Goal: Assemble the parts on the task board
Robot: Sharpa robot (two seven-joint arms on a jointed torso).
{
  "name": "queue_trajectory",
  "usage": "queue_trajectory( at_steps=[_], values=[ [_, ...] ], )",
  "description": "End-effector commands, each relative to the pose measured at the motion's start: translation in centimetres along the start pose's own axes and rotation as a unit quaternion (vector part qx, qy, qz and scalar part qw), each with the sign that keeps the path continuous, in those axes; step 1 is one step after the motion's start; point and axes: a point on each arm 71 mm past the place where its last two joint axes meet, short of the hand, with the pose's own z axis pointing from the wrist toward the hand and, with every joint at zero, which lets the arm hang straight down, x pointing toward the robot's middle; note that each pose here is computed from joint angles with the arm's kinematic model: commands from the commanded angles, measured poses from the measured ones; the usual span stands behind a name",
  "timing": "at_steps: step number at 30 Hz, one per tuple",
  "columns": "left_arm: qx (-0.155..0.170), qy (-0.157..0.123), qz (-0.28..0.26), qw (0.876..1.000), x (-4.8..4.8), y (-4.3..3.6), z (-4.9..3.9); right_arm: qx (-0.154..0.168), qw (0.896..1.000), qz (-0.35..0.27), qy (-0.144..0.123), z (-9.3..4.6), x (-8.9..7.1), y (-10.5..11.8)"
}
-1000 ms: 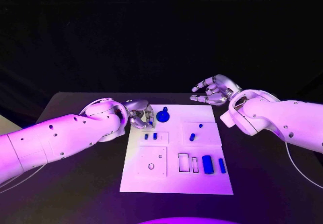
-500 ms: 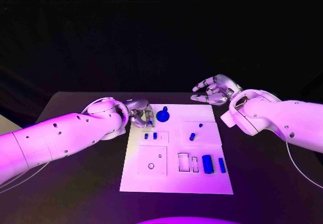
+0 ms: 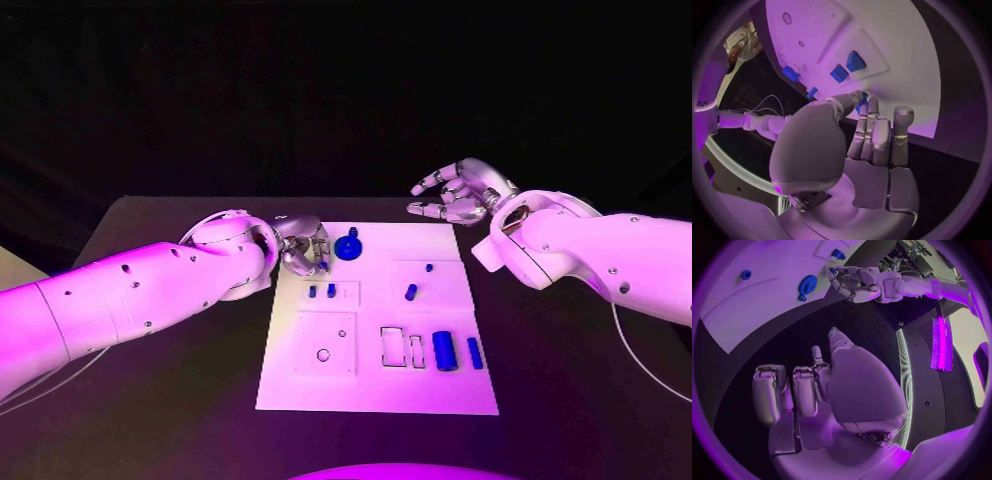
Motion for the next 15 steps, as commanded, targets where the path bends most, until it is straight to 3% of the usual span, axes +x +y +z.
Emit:
queue_trajectory(
  at_steps=[1,15],
  values=[
    [0.001,0.011,0.003,1.000,0.21,-0.12,0.11,-0.006,1.000,-0.004,0.003,-0.03,0.07,0.11],
    [0.006,0.022,0.005,1.000,0.63,-0.43,0.24,-0.006,1.000,-0.004,0.002,-0.03,0.07,0.12]
  ],
)
